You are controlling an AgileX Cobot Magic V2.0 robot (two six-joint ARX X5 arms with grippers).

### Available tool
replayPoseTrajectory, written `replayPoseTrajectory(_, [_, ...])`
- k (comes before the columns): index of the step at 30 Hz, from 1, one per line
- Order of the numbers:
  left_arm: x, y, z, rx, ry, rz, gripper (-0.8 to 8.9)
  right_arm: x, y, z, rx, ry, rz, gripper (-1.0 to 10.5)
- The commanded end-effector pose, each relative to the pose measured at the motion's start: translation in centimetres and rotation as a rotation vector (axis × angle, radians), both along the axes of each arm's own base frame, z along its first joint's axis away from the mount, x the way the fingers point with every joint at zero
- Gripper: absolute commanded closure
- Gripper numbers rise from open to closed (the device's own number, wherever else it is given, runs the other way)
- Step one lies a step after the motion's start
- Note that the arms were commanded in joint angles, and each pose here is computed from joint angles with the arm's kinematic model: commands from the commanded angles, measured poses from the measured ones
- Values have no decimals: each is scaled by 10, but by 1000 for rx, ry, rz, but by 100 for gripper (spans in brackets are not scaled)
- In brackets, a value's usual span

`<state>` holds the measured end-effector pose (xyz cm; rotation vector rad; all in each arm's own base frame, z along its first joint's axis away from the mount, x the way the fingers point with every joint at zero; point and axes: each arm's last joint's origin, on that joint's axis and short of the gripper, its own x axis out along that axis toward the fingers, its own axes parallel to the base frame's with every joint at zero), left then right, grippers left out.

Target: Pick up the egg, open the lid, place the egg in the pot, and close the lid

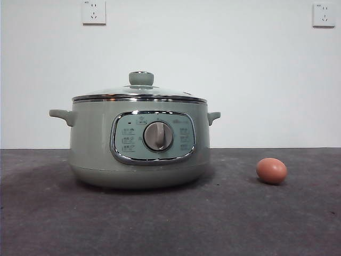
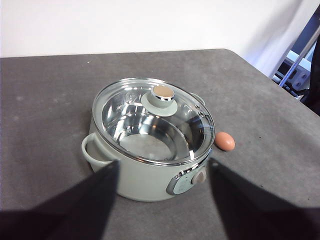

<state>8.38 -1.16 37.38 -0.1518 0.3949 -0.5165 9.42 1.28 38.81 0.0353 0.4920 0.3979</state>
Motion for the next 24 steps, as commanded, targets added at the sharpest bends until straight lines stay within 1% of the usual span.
replayPoseTrajectory(1, [2,-1,1,5,-8,-17,90,0,0,1,-3,-4,6,375])
replayPoseTrajectory(6, [12,-3,2,5,-6,-46,90,1,0,1,-3,-3,6,375])
replayPoseTrajectory(13, [44,-13,15,14,0,-119,90,10,0,-2,-2,37,5,377])
replayPoseTrajectory(18, [81,-27,26,76,27,-156,91,16,1,-5,-3,69,5,379])
replayPoseTrajectory(21, [105,-41,30,111,52,-179,91,20,1,-6,-3,82,5,379])
replayPoseTrajectory(24, [130,-58,30,168,69,-196,91,23,1,-7,-3,94,6,379])
